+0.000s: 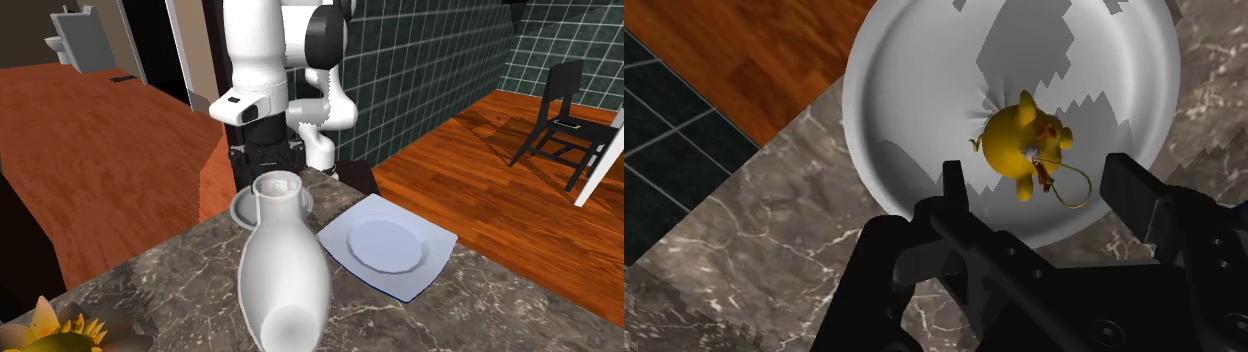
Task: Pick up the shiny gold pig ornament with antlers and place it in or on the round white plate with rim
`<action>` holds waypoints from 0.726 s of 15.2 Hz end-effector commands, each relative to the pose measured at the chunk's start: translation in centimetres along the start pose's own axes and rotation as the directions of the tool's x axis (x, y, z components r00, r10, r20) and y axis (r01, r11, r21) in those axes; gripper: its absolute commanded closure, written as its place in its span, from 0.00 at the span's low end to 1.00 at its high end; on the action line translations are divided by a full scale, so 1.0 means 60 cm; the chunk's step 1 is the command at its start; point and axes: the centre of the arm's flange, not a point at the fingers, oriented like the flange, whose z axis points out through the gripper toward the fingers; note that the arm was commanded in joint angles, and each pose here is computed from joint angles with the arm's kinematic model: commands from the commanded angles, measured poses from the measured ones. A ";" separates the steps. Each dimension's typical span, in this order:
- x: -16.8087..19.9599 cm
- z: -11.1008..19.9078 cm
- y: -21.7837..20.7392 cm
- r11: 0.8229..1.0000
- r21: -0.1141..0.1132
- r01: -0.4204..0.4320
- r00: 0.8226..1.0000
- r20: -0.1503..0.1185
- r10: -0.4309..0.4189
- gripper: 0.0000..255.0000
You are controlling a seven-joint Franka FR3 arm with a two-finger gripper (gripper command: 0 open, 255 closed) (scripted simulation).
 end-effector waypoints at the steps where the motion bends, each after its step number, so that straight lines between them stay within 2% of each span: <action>1: 0.000 0.000 0.000 1.000 0.000 0.000 1.000 0.000 0.000 0.00; 4: 0.000 0.000 0.000 1.000 0.000 0.000 1.000 0.000 0.000 0.00; 8: 0.000 -0.083 0.000 1.000 0.000 0.000 1.000 0.000 0.000 0.00; 11: 0.000 -0.083 0.000 1.000 0.000 0.000 1.000 0.000 0.000 0.00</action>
